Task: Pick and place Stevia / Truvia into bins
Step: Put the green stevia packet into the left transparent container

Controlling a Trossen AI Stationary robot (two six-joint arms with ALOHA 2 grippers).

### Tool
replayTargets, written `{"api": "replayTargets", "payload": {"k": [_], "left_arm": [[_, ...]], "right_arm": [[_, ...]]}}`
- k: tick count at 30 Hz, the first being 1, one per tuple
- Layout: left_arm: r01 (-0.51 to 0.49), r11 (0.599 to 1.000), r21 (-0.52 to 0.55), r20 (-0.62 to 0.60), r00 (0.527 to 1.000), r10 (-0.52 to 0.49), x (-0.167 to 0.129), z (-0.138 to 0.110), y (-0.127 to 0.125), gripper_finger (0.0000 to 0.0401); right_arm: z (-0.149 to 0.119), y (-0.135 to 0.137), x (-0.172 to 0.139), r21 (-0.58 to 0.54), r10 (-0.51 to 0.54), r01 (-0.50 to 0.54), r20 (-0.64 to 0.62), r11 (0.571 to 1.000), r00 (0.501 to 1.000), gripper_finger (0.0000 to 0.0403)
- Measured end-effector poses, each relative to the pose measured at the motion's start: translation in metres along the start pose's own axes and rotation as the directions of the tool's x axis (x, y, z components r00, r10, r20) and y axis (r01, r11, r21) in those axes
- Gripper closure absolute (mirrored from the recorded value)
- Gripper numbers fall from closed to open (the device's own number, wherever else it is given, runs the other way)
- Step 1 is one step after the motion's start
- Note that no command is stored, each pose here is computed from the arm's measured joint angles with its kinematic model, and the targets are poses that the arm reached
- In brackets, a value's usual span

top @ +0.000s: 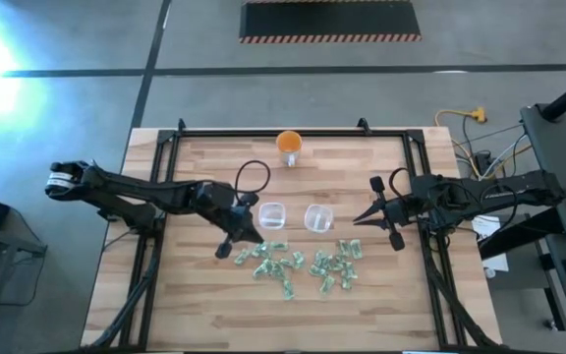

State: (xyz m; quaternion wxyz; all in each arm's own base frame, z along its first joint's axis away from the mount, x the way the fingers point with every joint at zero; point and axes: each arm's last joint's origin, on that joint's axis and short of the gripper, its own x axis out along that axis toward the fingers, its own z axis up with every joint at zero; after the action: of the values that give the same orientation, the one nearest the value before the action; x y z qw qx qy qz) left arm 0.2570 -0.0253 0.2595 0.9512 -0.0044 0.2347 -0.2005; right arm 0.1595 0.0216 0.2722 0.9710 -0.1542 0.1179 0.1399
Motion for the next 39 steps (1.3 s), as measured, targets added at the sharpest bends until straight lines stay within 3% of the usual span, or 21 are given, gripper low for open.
{"api": "replayTargets", "payload": {"k": [6, 14, 17, 20, 22, 27, 32, 39], "left_arm": [[-0.022, 1.0, 0.002, 0.003, 1.0, 0.022, 0.001, 0.0, 0.001, 0.0401], [-0.222, 0.975, 0.021, -0.155, 0.962, 0.223, 0.017, -0.013, 0.011, 0.0401], [-0.402, 0.91, 0.101, -0.306, 0.858, 0.413, 0.025, -0.02, 0.006, 0.0401], [-0.547, 0.791, 0.272, -0.375, 0.697, 0.611, 0.034, -0.032, -0.006, 0.0401], [-0.567, 0.753, 0.333, -0.368, 0.658, 0.658, 0.04, -0.035, -0.015, 0.0401], [-0.525, 0.765, 0.373, -0.354, 0.681, 0.641, 0.049, -0.038, -0.035, 0.0401], [-0.535, 0.776, 0.336, -0.324, 0.708, 0.628, 0.045, -0.034, -0.048, 0.0401], [-0.478, 0.838, 0.263, -0.292, 0.789, 0.541, 0.041, -0.031, -0.078, 0.0396]], "right_arm": [[0.0, 0.0, 0.0, 0.0, 0.0, 0.0, -0.001, 1.0, 1.0, 0.038], [0.0, 0.0, 0.0, 0.003, -0.001, 0.001, -0.002, 1.0, 1.0, 0.038], [0.0, 0.0, 0.0, 0.003, -0.001, 0.001, -0.002, 1.0, 1.0, 0.0381], [0.0, 0.0, 0.0, 0.003, -0.001, 0.001, -0.003, 1.0, 1.0, 0.0381], [0.0, 0.0, 0.0, 0.002, -0.001, 0.001, -0.002, 1.0, 1.0, 0.038], [0.001, 0.0, 0.0, -0.005, -0.003, 0.003, 0.002, 1.0, 1.0, 0.038], [0.001, 0.0, 0.0, -0.004, -0.002, 0.002, 0.001, 1.0, 1.0, 0.038], [-0.001, 0.003, 0.0, 0.029, 0.022, -0.021, -0.024, 0.999, 0.999, 0.0379]]}}
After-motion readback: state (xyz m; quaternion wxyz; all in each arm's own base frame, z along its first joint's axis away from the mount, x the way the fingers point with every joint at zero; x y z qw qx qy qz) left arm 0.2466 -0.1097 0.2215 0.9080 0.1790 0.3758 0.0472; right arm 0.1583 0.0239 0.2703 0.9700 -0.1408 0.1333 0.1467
